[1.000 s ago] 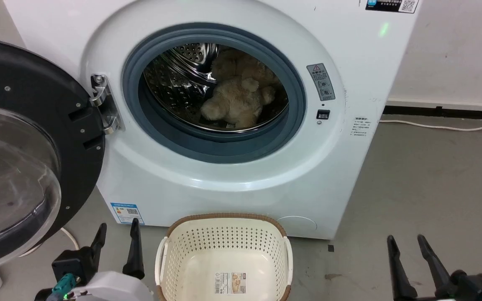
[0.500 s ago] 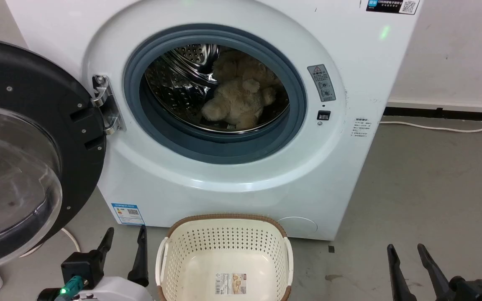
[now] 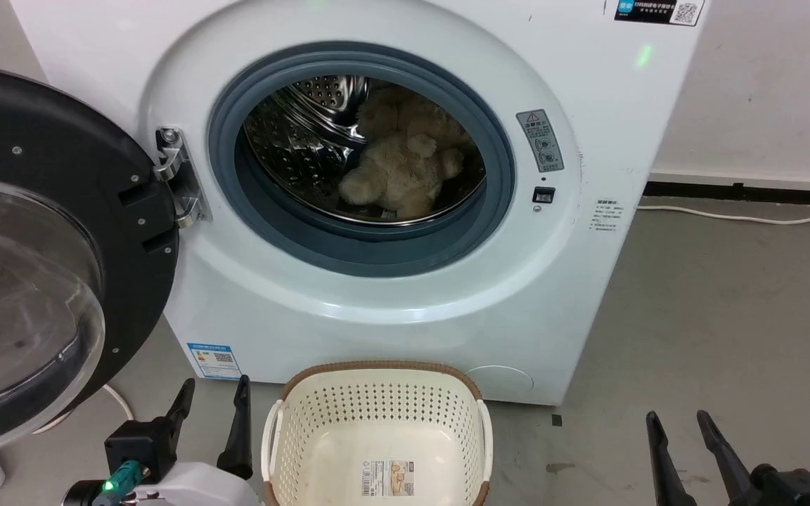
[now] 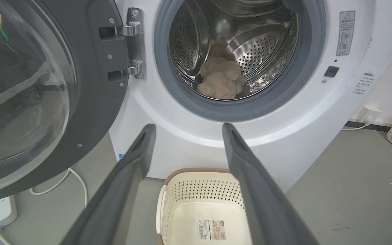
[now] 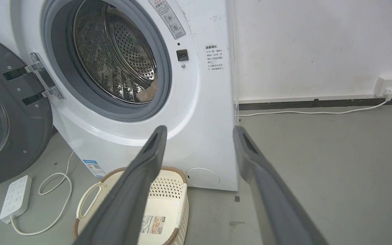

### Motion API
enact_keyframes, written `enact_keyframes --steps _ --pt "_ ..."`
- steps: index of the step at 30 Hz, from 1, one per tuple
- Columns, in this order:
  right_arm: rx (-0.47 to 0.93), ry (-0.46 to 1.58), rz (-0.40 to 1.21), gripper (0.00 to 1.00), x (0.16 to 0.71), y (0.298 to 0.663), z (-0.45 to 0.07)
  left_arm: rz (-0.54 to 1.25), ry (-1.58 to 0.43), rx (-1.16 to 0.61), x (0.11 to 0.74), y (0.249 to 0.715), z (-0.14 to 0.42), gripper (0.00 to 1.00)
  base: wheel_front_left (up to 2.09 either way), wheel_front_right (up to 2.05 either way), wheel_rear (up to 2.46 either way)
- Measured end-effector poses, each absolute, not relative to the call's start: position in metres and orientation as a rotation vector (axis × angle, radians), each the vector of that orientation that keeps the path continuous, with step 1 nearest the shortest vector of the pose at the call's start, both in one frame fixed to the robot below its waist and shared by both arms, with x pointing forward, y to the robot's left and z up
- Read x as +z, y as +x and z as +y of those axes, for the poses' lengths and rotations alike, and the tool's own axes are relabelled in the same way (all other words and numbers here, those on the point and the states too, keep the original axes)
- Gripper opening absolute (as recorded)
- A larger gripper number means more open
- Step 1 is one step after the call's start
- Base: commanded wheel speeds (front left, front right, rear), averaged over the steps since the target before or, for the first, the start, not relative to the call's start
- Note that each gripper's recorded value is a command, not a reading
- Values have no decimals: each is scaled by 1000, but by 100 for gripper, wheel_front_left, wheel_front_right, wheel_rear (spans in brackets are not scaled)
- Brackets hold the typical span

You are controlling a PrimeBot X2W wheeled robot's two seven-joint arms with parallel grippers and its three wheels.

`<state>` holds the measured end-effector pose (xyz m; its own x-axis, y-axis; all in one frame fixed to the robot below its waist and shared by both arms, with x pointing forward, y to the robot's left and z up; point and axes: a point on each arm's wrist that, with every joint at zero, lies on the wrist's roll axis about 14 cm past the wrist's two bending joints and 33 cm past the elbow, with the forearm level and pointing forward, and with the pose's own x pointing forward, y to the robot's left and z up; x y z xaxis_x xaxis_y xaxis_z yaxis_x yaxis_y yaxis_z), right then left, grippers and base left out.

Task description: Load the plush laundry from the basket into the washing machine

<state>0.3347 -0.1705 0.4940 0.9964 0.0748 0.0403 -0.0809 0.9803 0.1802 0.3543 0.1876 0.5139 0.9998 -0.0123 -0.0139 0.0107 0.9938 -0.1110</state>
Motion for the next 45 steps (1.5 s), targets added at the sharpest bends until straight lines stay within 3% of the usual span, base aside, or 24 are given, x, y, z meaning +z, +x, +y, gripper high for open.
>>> enact_keyframes --steps 4,5,45 --pt "80 183 -32 100 494 334 -170 12 -112 -12 515 354 187 100 0 0 0" --pt "80 183 -33 0 494 334 -170 11 -113 -11 515 354 187 0 0 0 0" --pt "98 127 -5 0 497 341 -167 -17 -80 -22 523 362 181 0 0 0 0"
